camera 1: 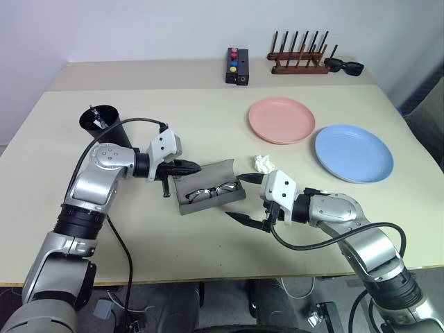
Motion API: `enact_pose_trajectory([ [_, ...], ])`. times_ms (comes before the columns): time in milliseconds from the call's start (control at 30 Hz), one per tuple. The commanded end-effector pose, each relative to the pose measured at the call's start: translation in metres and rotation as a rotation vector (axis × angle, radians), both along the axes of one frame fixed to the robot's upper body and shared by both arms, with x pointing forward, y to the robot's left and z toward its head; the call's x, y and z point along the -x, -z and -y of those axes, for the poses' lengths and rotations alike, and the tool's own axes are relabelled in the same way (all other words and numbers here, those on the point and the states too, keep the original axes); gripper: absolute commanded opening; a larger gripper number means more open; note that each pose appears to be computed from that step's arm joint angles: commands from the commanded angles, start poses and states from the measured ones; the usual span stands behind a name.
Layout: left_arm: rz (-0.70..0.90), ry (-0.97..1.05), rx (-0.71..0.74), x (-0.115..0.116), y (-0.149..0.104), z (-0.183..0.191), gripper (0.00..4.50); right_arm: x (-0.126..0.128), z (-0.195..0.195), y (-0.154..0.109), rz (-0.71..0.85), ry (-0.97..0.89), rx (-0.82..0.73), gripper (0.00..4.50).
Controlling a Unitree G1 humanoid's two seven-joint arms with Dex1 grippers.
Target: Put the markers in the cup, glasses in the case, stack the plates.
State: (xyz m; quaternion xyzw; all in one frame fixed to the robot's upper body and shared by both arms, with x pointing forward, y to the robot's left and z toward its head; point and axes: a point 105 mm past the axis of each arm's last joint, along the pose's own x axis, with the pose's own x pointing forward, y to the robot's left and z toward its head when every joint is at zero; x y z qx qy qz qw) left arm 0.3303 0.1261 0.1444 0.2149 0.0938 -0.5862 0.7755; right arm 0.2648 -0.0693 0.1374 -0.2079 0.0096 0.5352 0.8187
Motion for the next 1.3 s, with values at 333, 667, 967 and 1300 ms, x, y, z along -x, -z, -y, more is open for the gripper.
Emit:
enact_pose_trajectory([
  [333, 0.003, 0.062, 0.157, 0.02, -0.028, 0.008, 0.04, 0.001, 0.001, -0.008, 0.041, -0.002, -0.015, 4.5],
  [667, 0.217, -0.219, 0.032, -0.038, -0.045, -0.021, 0.04, 0.002, 0.002, -0.014, 0.056, -0.01, -0.021, 4.5],
  [967, 0.111, -0.082, -0.046, -0.019, -0.006, -0.011, 0.04, 0.002, 0.005, -0.015, 0.053, 0.001, -0.032, 4.5],
  [1300, 0.007, 0.021, 0.026, 0.013, -0.001, 0.0, 0.04, 0.002, 0.005, -0.015, 0.05, 0.005, -0.034, 4.5],
])
